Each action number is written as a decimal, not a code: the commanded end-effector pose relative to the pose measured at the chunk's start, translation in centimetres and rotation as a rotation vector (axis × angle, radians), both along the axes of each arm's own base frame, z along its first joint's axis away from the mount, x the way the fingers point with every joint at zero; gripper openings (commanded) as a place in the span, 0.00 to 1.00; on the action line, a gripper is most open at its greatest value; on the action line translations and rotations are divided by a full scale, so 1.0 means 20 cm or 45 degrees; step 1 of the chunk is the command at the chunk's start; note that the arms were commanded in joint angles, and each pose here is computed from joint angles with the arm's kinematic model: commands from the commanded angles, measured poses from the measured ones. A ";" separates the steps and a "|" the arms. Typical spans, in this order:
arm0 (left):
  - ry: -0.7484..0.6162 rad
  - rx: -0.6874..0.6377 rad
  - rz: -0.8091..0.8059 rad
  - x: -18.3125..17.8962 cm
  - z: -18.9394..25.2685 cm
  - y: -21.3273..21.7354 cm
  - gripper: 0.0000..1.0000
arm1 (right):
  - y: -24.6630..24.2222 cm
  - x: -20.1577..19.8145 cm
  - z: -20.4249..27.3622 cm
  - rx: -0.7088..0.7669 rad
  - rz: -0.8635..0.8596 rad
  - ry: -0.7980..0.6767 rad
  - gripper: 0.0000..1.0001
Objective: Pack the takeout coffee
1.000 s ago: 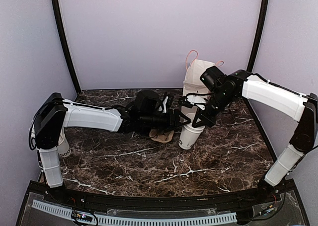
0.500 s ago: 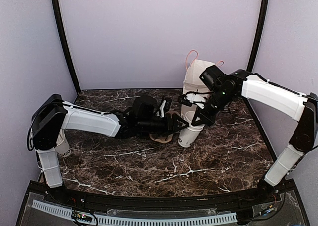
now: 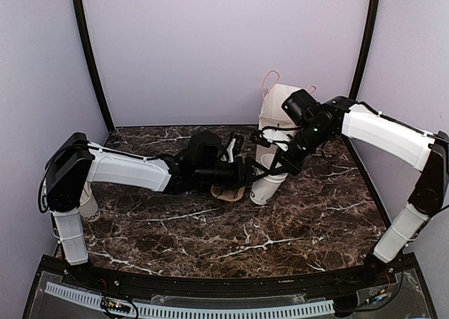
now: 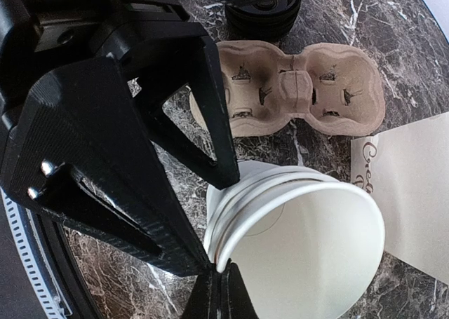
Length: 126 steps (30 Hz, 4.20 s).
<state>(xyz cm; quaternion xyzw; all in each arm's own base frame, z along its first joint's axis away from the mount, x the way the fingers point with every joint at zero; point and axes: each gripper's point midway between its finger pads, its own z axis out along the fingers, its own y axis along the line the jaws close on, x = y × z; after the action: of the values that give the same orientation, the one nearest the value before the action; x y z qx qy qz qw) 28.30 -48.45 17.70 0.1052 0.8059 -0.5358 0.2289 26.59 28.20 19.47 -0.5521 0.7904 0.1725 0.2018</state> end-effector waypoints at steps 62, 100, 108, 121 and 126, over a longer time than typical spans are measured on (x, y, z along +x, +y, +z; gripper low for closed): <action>-0.185 0.442 0.423 0.03 0.30 0.69 0.61 | 0.18 -0.51 0.19 -0.030 0.590 -0.200 0.00; -0.278 0.503 0.406 0.67 0.11 1.13 0.61 | 0.30 -0.21 0.05 -0.121 0.466 -0.288 0.29; -0.309 0.486 0.406 0.65 0.18 1.14 0.61 | 0.06 0.05 -0.13 -0.237 0.184 -0.218 0.37; -0.267 0.483 0.394 0.64 0.16 1.13 0.61 | 0.04 0.13 -0.31 -0.267 0.150 -0.152 0.38; -0.263 0.486 0.392 0.64 0.15 1.13 0.61 | 0.06 0.15 -0.33 -0.270 0.167 -0.135 0.32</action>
<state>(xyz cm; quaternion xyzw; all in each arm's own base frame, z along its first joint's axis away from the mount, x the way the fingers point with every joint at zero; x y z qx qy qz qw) 41.55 -26.13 19.78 0.0742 0.8740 -0.3171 0.3606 28.69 28.49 12.42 -0.6302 0.7577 0.0622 0.1578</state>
